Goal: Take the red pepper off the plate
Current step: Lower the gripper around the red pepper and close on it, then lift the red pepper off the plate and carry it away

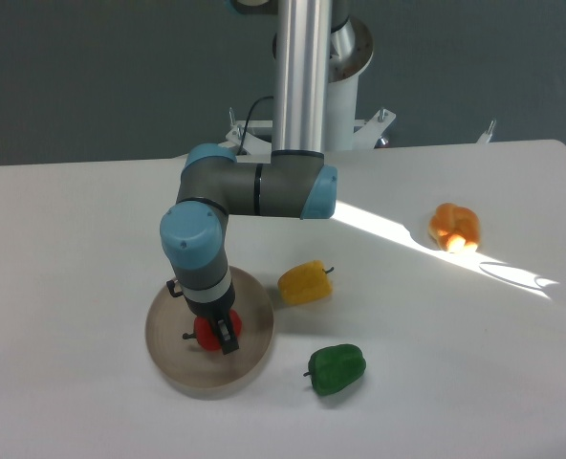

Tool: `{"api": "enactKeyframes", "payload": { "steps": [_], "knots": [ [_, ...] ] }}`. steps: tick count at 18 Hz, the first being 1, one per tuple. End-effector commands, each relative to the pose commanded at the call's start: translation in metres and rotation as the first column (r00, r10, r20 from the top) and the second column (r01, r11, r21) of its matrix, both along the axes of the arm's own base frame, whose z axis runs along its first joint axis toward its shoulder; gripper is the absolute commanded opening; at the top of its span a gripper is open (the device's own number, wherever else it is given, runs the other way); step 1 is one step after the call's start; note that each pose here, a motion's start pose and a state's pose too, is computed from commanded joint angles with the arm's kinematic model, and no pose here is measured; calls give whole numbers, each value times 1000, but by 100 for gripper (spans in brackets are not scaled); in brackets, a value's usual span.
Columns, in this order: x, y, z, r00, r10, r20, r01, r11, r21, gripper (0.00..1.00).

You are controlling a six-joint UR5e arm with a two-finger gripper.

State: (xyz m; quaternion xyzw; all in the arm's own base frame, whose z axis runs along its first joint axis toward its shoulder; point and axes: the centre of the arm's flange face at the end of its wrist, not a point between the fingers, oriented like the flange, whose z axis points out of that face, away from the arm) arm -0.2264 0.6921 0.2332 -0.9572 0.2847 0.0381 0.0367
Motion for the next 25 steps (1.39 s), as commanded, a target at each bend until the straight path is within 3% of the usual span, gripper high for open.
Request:
{"api": "enactKeyframes", "payload": {
  "steps": [9,20,25],
  "knots": [
    [-30,-11,40,1000,-25,-10,25,1000,-6,63],
    [-172,-114,102,989,-146,5,146,986,-76,63],
    [-209,-137,109,983,-182,-9,181,981,-74,63]
  ]
}}
